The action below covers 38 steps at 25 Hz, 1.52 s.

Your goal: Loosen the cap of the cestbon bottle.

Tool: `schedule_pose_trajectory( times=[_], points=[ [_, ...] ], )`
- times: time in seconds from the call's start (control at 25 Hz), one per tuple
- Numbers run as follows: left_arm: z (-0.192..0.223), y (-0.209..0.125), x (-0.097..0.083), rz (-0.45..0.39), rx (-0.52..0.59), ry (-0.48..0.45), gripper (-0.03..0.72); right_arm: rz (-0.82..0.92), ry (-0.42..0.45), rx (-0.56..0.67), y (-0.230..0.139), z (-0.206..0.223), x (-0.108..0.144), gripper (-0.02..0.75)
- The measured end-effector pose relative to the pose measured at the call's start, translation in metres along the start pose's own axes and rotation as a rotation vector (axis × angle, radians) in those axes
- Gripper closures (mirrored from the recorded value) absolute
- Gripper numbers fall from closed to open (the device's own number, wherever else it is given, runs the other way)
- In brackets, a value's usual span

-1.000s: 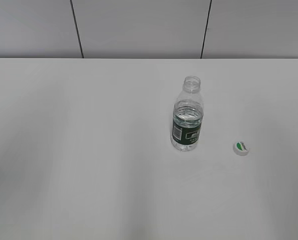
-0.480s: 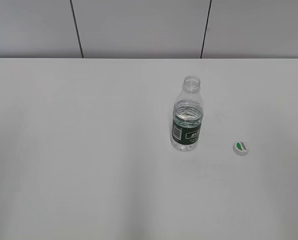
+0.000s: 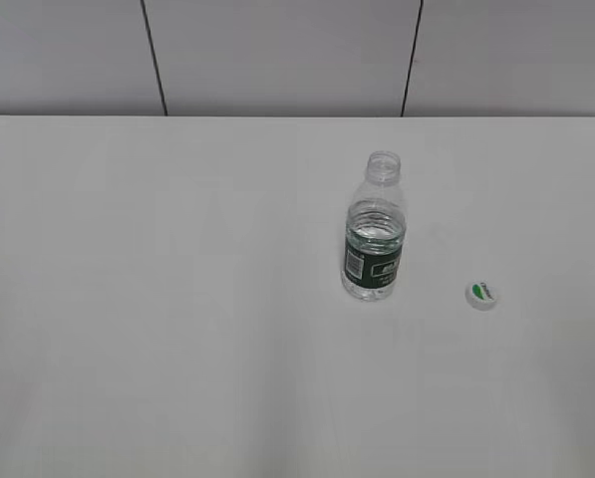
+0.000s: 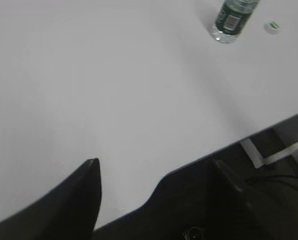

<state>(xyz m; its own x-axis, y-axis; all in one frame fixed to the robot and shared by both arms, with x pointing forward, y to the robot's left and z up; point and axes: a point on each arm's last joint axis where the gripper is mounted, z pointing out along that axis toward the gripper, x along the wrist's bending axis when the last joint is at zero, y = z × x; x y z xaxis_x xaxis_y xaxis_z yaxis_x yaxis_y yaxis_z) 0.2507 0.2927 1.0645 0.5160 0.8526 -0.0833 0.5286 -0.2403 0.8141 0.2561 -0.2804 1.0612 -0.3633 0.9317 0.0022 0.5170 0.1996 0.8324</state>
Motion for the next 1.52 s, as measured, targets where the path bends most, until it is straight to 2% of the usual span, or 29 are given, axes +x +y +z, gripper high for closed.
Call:
schedule_pose_trajectory(
  times=[0.08,0.2,0.76,0.88,1.12,1.36,1.52],
  points=[
    [-0.001,-0.003,-0.003,0.014,-0.025,-0.043,0.203,-0.012,-0.004,0.003,-0.001,0.001,0.000,0.307],
    [-0.001,-0.004,-0.005,0.024,-0.039,-0.060,0.208,-0.016,-0.005,0.007,-0.002,0.002,-0.001,0.307],
    [-0.001,-0.004,-0.005,0.020,-0.049,-0.053,0.210,-0.017,-0.002,0.006,-0.002,0.002,0.000,0.307],
    [0.000,-0.003,-0.004,-0.019,-0.056,0.007,0.210,-0.016,0.000,0.003,-0.002,0.001,0.000,0.307],
    [0.000,-0.003,-0.002,-0.147,-0.081,0.200,0.230,-0.003,-0.001,-0.004,-0.002,0.001,0.001,0.308],
    [-0.010,-0.010,-0.005,-0.228,-0.175,0.356,0.235,0.034,-0.085,-0.085,-0.007,-0.009,0.003,0.308],
    [-0.015,-0.014,-0.009,-0.238,-0.225,0.397,0.244,0.046,-0.124,-0.139,-0.010,-0.015,0.006,0.308]
  ],
)
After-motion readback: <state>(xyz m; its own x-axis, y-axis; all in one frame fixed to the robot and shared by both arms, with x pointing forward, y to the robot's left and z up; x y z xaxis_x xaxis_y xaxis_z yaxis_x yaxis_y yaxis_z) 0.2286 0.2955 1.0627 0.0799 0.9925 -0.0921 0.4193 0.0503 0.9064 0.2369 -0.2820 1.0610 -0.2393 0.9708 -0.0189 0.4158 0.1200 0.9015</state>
